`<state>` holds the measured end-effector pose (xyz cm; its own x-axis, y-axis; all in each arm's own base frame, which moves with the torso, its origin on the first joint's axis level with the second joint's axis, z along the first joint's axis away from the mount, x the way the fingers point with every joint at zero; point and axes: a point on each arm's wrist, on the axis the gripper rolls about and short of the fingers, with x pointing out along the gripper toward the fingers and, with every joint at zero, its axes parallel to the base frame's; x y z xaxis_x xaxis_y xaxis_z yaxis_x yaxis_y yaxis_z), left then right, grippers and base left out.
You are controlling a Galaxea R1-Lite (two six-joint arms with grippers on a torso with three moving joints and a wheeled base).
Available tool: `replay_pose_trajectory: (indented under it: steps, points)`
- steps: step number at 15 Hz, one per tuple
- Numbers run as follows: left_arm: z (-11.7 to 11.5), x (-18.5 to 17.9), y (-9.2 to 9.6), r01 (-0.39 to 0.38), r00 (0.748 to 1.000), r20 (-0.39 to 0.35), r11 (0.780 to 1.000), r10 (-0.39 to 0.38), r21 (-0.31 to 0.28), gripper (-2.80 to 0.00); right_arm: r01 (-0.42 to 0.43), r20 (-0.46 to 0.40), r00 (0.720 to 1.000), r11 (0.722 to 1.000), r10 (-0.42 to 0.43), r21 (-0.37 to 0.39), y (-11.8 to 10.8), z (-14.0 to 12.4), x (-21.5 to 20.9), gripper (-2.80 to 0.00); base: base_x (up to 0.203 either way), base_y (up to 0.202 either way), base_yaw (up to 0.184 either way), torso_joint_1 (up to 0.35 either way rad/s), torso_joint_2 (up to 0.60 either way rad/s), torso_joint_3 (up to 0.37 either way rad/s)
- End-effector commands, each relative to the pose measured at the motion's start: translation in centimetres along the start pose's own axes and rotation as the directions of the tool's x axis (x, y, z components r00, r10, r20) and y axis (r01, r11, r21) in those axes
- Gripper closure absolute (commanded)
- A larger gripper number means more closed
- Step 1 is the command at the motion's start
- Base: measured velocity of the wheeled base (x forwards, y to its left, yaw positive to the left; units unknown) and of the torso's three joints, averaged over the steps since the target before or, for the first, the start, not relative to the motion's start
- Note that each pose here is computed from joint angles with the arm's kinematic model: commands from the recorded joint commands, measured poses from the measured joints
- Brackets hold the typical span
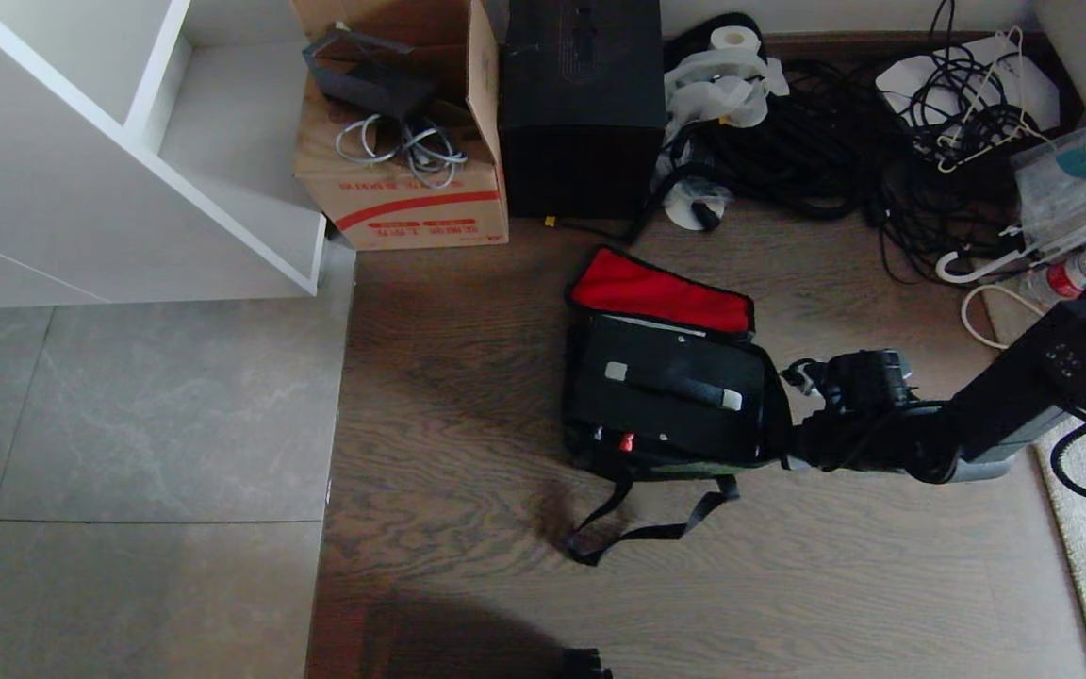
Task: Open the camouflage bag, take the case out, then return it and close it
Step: Close the top of the storage box
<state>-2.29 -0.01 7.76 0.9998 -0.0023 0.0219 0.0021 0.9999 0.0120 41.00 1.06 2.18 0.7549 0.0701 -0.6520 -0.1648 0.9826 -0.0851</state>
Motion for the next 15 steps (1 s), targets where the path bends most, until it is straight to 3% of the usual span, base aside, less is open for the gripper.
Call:
replay_pose_trajectory:
  steps: [1,3,6,10,15]
  points:
    - [-0.3,0.1,0.0,-0.001,1.000,-0.009,1.000,0.001,0.000,0.00,0.030,0.019,0.999,0.999,-0.029,-0.042,-1.8,0.5,-0.3,0.00,0.000,0.000,0.000,0.000,0.00,0.000]
    - [-0.3,0.1,0.0,-0.001,1.000,-0.010,1.000,0.001,0.000,0.00,0.042,0.052,0.998,0.996,-0.038,-0.079,-3.3,1.3,-0.3,0.00,0.000,0.000,0.000,0.000,0.00,0.000]
    - [-0.3,0.1,0.0,0.001,1.000,-0.010,1.000,-0.001,0.000,0.00,-0.008,0.125,0.992,0.994,0.022,-0.111,-5.5,3.4,-0.6,0.00,0.000,0.000,0.000,0.000,0.00,0.000]
    - [-0.3,0.1,0.0,-0.001,1.000,-0.010,1.000,0.001,-0.001,0.00,0.019,0.176,0.984,0.992,0.003,-0.128,-7.3,4.8,-0.9,0.00,0.000,0.000,0.000,0.000,0.00,0.000]
    - [-0.3,0.1,0.0,-0.001,1.000,-0.010,1.000,0.001,0.000,0.00,0.009,0.127,0.992,0.992,0.007,-0.125,-7.5,4.2,-1.3,0.00,0.000,0.000,0.000,0.000,0.00,0.000]
